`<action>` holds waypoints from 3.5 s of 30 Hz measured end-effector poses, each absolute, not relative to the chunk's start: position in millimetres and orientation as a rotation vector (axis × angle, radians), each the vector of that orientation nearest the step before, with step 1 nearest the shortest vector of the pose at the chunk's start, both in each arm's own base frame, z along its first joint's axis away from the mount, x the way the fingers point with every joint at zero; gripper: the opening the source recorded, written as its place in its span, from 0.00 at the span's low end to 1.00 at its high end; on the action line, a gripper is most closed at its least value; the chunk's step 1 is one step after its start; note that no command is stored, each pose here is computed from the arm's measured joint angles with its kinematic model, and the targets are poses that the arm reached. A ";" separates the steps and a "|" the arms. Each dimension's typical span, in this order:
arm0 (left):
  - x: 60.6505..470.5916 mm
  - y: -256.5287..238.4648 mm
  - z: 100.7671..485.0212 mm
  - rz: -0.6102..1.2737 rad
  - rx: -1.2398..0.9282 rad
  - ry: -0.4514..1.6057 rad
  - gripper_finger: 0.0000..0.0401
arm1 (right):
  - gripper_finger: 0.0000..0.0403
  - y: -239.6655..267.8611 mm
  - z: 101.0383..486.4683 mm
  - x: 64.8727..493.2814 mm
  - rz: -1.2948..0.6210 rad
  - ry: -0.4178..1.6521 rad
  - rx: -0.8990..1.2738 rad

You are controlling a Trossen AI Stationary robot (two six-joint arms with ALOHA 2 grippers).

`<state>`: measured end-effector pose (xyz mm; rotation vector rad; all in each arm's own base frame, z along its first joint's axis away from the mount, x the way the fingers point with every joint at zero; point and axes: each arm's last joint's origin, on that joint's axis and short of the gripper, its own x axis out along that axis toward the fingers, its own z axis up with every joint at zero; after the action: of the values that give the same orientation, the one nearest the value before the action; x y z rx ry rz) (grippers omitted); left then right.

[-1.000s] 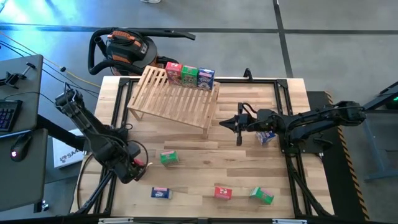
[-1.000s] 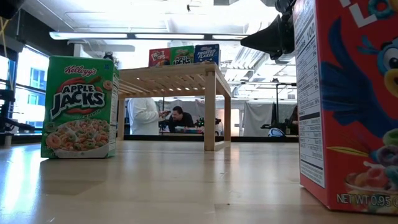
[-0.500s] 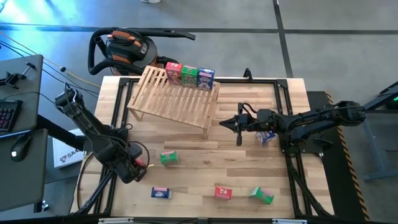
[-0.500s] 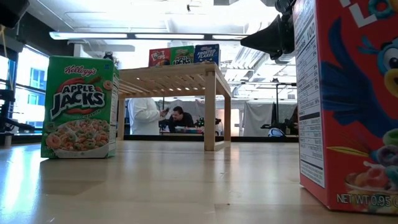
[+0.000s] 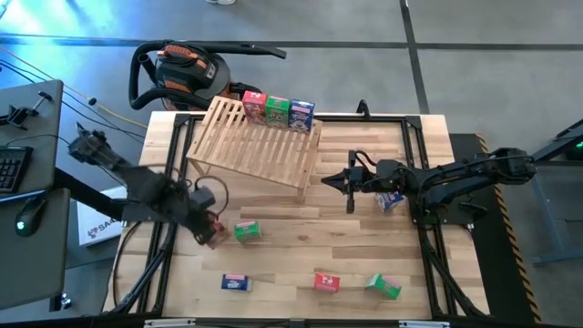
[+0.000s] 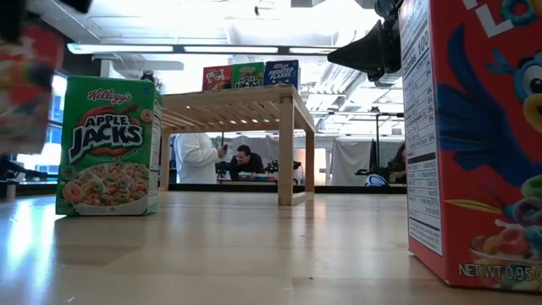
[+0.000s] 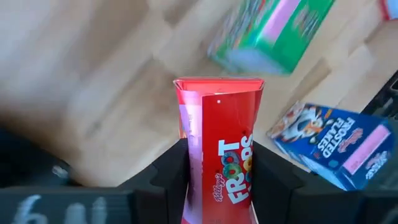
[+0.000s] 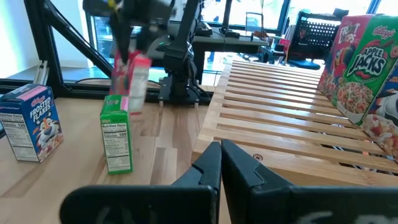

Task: Stack cereal on shelf
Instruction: Put the left red cereal box on the shelf aligned with the other red cereal box

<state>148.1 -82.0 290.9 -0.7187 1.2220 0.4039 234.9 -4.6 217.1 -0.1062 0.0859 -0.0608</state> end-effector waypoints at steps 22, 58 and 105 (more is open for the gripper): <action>201.6 44.4 414.2 0.207 0.031 1.079 0.31 | 0.00 -4.6 217.1 234.9 -0.061 0.086 -0.105; 245.6 137.7 397.4 0.137 0.338 1.200 0.45 | 0.00 -4.5 217.2 234.9 -0.057 0.085 -0.106; 198.8 93.9 427.6 0.337 0.155 1.021 0.51 | 0.00 -4.4 215.9 234.8 -0.052 0.099 -0.106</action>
<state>198.8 93.9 427.6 0.1552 1.0209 0.3373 234.8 -4.4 215.9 -0.1061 0.0993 -0.0517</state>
